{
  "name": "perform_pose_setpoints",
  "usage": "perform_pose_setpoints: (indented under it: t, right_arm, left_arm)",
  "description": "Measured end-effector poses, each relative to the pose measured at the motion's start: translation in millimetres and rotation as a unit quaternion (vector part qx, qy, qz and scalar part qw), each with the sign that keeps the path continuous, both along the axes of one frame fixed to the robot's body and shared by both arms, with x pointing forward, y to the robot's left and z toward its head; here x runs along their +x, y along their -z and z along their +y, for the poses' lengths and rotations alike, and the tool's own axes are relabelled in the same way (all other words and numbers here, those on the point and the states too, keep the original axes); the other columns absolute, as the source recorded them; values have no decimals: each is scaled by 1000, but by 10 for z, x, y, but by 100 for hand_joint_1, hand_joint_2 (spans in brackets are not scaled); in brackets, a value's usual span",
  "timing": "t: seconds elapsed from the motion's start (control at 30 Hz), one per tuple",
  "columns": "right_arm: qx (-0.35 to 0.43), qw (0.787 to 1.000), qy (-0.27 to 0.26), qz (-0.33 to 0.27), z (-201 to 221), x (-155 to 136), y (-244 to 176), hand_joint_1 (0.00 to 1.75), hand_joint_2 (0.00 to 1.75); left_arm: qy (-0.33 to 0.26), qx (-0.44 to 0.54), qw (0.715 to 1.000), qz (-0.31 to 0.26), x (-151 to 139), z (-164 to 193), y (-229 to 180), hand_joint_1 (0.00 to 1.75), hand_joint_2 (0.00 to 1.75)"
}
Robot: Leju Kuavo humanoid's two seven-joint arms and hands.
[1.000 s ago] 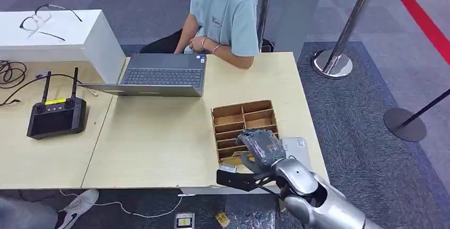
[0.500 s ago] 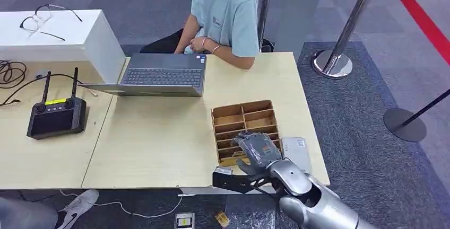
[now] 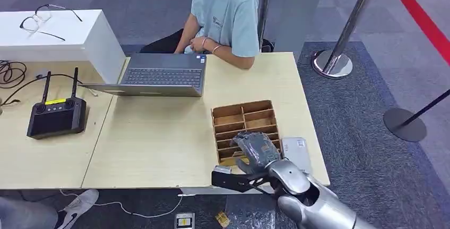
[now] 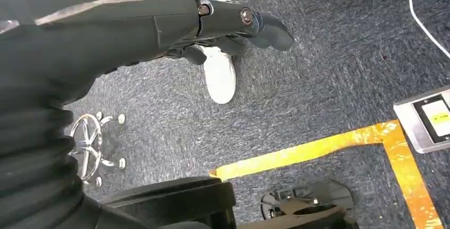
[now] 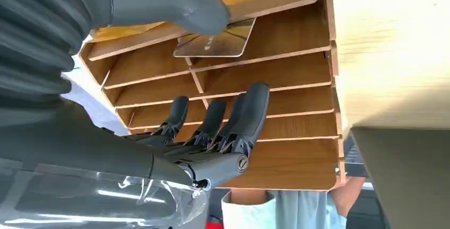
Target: Pass the card to the sensor for recognition and then transmit it.
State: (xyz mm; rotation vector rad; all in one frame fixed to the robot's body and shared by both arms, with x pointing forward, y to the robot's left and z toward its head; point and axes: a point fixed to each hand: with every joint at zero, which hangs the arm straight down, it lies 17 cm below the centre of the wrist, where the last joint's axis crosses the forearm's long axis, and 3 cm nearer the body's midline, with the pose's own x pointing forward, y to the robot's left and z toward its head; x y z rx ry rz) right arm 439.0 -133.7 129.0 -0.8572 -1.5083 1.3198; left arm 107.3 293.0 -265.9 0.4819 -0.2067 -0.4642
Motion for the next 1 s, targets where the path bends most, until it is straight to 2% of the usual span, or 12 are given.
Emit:
perform_pose_setpoints:
  t: [0.07,1.0]
  right_arm:
    - [-1,1000,1,-1,-6,13,-6,75,175]
    - [-11,1000,14,10,-125,19,123,79,175]
  left_arm:
    - [0,0,1000,0,1,0,0,0,175]
    - [1,0,1000,0,2,0,-1,0,175]
